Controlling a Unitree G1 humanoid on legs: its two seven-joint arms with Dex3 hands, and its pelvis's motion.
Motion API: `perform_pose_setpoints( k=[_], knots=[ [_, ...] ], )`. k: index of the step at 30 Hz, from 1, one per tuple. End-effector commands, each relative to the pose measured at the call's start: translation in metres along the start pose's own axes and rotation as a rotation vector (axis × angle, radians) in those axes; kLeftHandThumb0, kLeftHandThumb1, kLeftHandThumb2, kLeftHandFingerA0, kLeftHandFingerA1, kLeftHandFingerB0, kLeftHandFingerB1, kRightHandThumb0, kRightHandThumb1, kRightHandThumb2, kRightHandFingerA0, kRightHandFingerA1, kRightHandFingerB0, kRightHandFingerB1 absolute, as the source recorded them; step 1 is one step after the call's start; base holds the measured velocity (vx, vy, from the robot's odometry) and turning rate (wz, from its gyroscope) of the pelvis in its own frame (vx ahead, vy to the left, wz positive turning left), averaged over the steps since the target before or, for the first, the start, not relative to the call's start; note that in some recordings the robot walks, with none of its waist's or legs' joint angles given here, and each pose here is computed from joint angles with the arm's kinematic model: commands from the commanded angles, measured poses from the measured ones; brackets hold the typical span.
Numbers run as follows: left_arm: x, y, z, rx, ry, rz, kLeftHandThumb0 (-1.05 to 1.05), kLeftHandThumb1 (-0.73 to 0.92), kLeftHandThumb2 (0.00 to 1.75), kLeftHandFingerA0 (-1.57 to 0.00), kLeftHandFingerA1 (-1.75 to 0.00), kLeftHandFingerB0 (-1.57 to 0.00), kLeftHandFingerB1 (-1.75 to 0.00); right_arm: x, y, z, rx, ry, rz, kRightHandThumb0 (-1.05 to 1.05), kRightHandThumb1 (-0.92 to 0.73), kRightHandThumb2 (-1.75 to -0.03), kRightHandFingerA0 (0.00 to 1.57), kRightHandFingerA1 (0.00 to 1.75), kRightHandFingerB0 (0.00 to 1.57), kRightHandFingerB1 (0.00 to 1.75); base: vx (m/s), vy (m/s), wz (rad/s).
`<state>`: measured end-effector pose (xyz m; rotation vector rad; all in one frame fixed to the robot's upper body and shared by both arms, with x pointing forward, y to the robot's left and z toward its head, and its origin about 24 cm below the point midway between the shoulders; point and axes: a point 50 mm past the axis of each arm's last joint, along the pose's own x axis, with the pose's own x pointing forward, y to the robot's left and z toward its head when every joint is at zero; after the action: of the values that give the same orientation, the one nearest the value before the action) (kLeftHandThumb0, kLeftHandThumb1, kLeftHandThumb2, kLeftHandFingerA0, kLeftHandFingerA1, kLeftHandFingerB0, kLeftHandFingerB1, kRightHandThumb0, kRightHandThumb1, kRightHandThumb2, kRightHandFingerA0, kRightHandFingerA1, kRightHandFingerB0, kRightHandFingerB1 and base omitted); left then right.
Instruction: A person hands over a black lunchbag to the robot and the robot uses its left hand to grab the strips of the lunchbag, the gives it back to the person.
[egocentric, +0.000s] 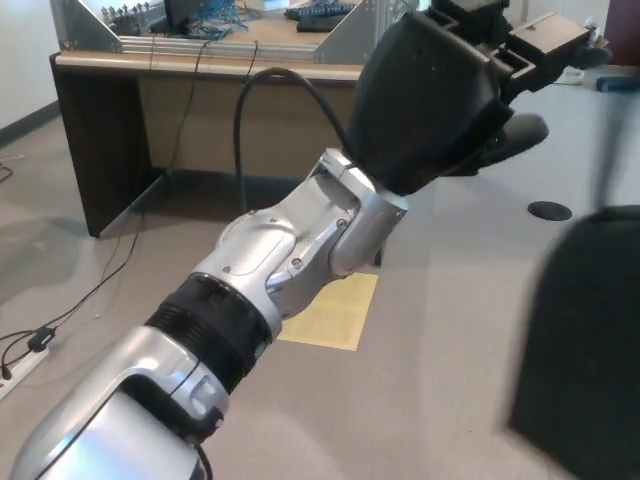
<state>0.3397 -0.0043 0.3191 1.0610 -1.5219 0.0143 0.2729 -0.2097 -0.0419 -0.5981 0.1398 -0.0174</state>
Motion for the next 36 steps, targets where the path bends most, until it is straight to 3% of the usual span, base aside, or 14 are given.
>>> perform_pose_setpoints(
  k=[1, 6, 10, 14, 18, 19, 23, 27, 33, 36],
  knots=[
    [-0.014, 0.002, -0.019, -0.047, 0.147, -0.262, -0.92, 0.59, 0.59, 0.0, 0.0, 0.0, 0.0, -0.002, 0.0, -0.004, -0.005, 0.025, 0.002, -0.33, -0.64, -0.59, 0.55, 0.47, 0.49, 0.39, 0.0, 0.0, 0.0],
    [-0.014, 0.023, -0.021, -0.099, 0.156, -0.275, -1.02, 0.69, 0.61, 0.0, 0.0, 0.0, 0.0, 0.002, -0.001, 0.0, 0.001, 0.016, -0.002, -0.33, -0.63, -0.58, 0.54, 0.47, 0.5, 0.4, 0.0, 0.0, 0.0],
    [-0.021, 0.056, -0.018, -0.107, 0.102, -0.194, -1.03, 0.72, 0.61, 0.0, 0.0, 0.0, 0.0, 0.004, -0.003, 0.002, -0.002, 0.005, -0.006, -0.33, -0.63, -0.58, 0.55, 0.47, 0.5, 0.4, 0.0, 0.0, 0.0],
    [-0.05, 0.092, -0.02, -0.12, 0.116, -0.13, -1.0, 0.61, 0.6, 0.0, 0.0, 0.0, 0.0, 0.001, -0.003, -0.002, -0.01, 0.016, 0.007, -0.34, -0.64, -0.59, 0.54, 0.46, 0.49, 0.4, 0.0, 0.0, 0.0],
    [-0.101, 0.111, -0.032, -0.096, 0.185, -0.127, -0.92, 0.59, 0.61, 0.0, 0.0, 0.0, -0.02, -0.003, -0.001, -0.006, -0.021, 0.034, 0.0, -0.33, -0.63, -0.58, 0.56, 0.47, 0.51, 0.4, 0.0, 0.0, 0.0],
    [-0.115, 0.114, -0.035, -0.099, 0.217, -0.129, -0.86, 0.49, 0.9, 0.0, 0.0, 0.0, -0.07, -0.003, -0.001, -0.008, -0.01, 0.045, -0.003, -0.33, -0.63, -0.58, 0.56, 0.46, 0.51, 0.4, 0.0, 0.0, 0.0],
    [-0.19, 0.123, -0.041, -0.137, 0.373, -0.187, -0.87, 0.51, 0.88, 0.0, -0.01, -0.01, -0.02, -0.005, -0.001, -0.011, -0.01, 0.062, -0.013, -0.34, -0.63, -0.58, 0.56, 0.46, 0.51, 0.4, 0.0, 0.0, 0.02],
    [-0.248, 0.117, -0.035, -0.176, 0.537, -0.247, -0.92, 0.57, 0.9, -0.04, -0.04, -0.13, -0.09, -0.005, -0.004, -0.012, 0.001, 0.07, -0.034, -0.38, -0.63, -0.58, 0.57, 0.47, 0.51, 0.4, 0.0, 0.0, 0.0],
    [-0.37, 0.11, -0.013, -0.236, 0.971, -0.421, -0.79, 0.47, 0.88, -0.04, -0.25, -0.07, -0.22, -0.01, -0.009, -0.015, 0.042, 0.058, -0.053, -0.59, -0.68, -0.6, 0.47, 0.43, 0.39, 0.36, 0.0, 0.0, 0.0],
    [-0.39, 0.109, -0.009, -0.264, 1.062, -0.439, -0.78, 0.47, 0.86, -0.05, -0.22, -0.08, -0.21, -0.009, -0.01, -0.015, 0.04, 0.056, -0.056, -0.6, -0.68, -0.61, 0.47, 0.43, 0.38, 0.35, 0.0, 0.0, 0.0]
  ],
)
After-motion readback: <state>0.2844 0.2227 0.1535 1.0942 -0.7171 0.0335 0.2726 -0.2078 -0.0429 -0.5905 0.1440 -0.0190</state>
